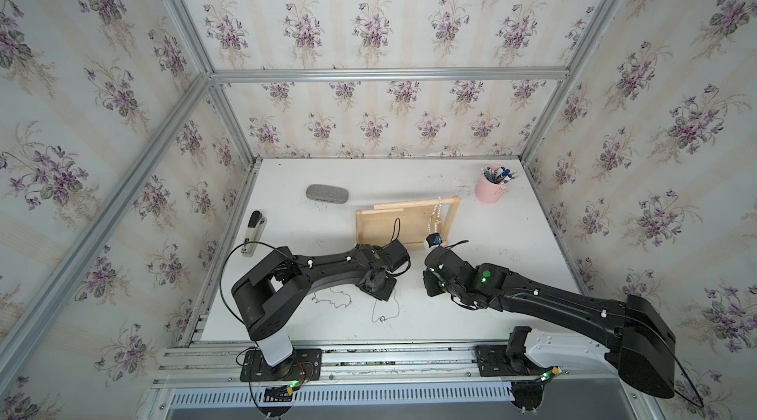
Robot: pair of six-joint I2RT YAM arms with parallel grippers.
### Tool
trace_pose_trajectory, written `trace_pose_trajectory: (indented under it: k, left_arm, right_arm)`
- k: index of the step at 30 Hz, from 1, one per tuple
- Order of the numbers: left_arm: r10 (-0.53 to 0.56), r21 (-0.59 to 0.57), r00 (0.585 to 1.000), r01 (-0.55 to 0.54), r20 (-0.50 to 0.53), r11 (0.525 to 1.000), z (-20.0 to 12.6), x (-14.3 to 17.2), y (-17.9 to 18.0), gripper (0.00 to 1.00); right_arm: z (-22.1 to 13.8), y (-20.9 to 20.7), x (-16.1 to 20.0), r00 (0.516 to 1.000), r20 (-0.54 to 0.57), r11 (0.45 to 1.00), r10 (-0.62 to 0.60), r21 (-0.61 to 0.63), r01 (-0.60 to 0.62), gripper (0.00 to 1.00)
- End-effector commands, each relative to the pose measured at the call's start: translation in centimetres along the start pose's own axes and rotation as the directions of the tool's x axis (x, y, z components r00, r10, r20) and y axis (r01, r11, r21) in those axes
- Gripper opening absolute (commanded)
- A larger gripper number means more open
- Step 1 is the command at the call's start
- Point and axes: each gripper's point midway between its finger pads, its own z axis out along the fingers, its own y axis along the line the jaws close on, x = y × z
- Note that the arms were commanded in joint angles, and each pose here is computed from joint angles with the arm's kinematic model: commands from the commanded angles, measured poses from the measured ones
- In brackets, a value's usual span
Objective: Hang the necklace on the jewelry display stand
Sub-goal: Pick up the necklace from the center of the board.
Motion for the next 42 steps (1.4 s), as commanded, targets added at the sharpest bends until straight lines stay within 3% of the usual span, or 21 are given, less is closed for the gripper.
trace_pose_trajectory:
  k: [1,7,23,27,34,42]
  left_arm:
    - [-0.006,-0.023,0.999,0.005,-0.043,1.0,1.0,1.1,0.7,0.24]
    - [-0.003,0.034,0.996,0.006,-0.093,0.999,1.3,1.9,-0.3,0.0]
    - [0.036,-0.019,0.985,-0.033,0.167,0.999,-8.9,-2.6,1.5,0.0]
    - [0.041,0.008,0.973,-0.044,0.227,0.999,-10.9,-3.1,1.3,0.0]
    - [0.075,0.021,0.948,-0.086,0.31,0.996,-13.0,-3.5,1.3,0.0]
    - [0.094,0.044,0.948,-0.112,0.305,0.993,-13.0,-3.2,0.9,0.0]
  right_arm:
    - [0.0,0.0,-0.2,1.0,0.01,1.0,-0.004,0.0,0.004,0.17]
    - [-0.2,-0.1,-0.4,1.0,0.019,1.0,-0.003,0.003,0.003,0.17]
    - [-1.0,0.0,-0.8,0.997,0.071,0.999,0.016,-0.033,-0.014,0.17]
    - [-0.8,1.2,-0.8,0.997,0.08,0.994,-0.012,-0.105,0.02,0.18]
    - [-0.8,5.3,-2.3,0.964,0.234,0.934,-0.124,-0.3,0.193,0.43]
    - [1.0,9.1,-2.3,0.923,0.353,0.84,-0.156,-0.444,0.312,0.48]
